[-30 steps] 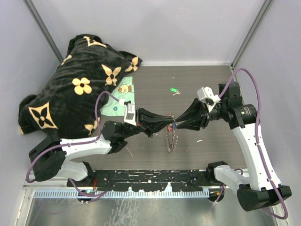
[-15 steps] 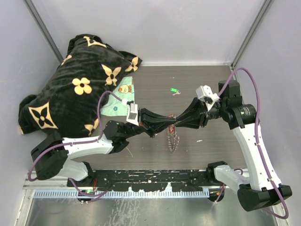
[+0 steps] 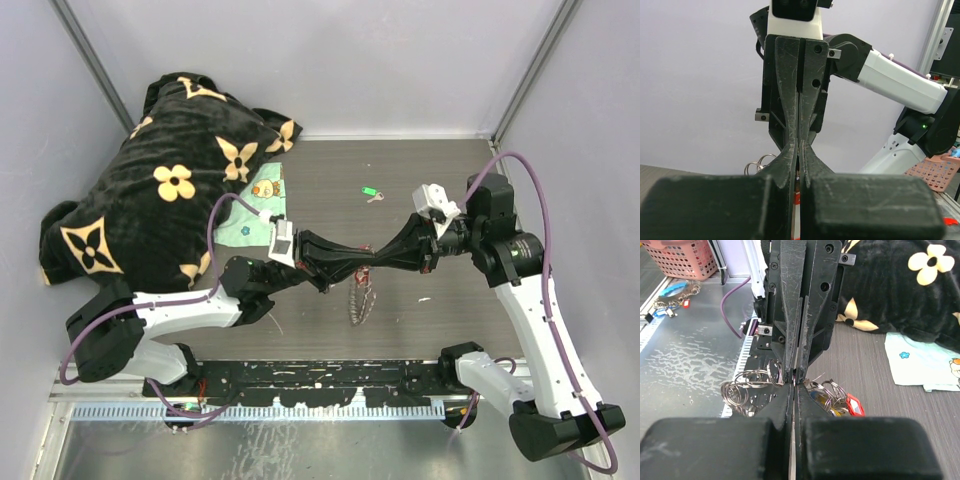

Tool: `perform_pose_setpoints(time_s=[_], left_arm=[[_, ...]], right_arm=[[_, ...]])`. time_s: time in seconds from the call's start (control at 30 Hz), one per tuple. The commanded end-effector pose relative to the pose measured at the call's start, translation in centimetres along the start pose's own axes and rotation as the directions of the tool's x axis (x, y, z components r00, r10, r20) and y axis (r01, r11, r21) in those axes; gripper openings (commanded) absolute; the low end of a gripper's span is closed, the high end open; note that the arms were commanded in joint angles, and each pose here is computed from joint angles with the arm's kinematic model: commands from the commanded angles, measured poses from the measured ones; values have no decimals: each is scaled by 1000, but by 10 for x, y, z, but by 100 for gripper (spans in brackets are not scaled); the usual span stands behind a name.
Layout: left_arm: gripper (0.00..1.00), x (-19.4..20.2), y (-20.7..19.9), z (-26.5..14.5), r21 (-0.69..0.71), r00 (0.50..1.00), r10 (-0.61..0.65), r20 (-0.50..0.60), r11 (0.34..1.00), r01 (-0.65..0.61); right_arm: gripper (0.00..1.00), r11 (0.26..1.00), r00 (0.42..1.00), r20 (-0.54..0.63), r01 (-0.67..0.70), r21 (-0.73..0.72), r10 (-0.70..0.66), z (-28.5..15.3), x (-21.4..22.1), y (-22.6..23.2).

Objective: Remove the keys from the keyring

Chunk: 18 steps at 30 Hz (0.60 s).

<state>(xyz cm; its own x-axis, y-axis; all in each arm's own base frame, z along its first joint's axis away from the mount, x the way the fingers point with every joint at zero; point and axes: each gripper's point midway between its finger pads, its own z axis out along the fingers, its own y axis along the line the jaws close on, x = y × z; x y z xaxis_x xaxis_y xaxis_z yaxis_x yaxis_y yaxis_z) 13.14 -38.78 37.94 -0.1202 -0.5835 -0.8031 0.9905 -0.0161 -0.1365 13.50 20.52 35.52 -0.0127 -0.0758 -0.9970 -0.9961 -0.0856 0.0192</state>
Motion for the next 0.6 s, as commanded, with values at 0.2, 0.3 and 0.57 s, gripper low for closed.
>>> perform_pose_setpoints(time_s=[0.2,0.3,0.57], left_arm=[[43,-29,-13,-29,-28,991,131,13,991,-131],[49,-2,-7,-48,-48,969,166,-182,983,-177],[49,48,20,-96,-114,884,222,-411,950,-292]], right_arm=[[1,983,977,-199,112,147,-82,-13,30,-20],[1,985,925,-379,97,145,-35,-27,64,-18],[1,965,623,-781,176,194,44,-71,128,-38]])
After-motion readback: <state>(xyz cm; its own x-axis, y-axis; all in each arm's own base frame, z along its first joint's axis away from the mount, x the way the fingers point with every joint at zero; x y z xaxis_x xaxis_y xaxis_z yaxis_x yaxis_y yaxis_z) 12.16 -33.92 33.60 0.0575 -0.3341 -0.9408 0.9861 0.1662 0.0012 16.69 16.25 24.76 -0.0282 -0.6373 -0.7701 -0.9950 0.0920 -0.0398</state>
